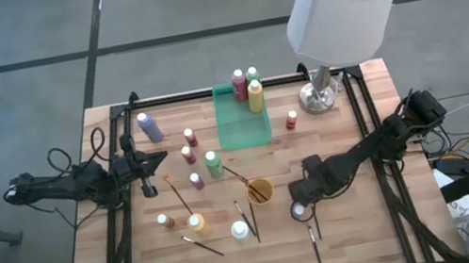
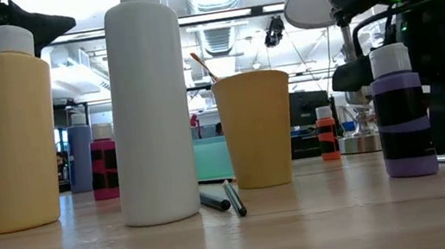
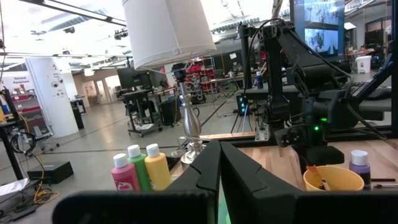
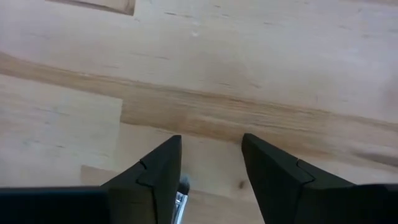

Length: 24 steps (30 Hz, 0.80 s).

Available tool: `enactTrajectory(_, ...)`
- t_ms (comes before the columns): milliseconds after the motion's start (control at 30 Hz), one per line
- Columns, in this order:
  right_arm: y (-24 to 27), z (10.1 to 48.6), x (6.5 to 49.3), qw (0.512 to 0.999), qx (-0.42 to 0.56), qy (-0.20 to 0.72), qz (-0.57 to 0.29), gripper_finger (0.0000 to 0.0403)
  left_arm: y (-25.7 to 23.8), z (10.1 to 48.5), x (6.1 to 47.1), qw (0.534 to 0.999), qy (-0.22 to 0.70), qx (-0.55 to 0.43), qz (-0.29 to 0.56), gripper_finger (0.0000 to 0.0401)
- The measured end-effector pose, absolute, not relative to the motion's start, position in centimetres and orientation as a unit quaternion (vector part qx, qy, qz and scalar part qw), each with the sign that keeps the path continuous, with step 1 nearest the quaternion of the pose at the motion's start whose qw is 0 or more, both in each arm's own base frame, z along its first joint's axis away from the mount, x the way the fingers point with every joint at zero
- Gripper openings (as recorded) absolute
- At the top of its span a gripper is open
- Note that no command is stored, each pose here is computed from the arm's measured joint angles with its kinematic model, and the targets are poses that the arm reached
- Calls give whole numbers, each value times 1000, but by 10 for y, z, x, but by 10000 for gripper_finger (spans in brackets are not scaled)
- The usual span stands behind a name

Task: Pick & Place Paint Supplies
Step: Put the silver paintbrush into the yellow cup

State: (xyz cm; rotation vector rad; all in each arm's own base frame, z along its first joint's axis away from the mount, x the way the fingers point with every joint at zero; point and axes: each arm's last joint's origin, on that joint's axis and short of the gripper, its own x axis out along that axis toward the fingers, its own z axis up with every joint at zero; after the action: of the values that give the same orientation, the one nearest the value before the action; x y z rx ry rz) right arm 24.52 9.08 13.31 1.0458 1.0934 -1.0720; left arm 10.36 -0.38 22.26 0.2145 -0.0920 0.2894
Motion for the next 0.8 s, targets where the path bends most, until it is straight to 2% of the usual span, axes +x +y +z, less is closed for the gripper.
enactTrajectory(233, 96, 133, 246, 590, 478, 460, -461, 156, -4, 223, 104, 983, -46, 107, 144, 16)
enactTrajectory(600, 107, 135, 248, 589, 503, 449, -445, 187, -4, 223, 104, 983, -46, 107, 144, 16)
enactTrajectory(800, 108, 135, 248, 587, 505, 451, -443, 178, -4, 223, 104, 983, -46, 107, 144, 16)
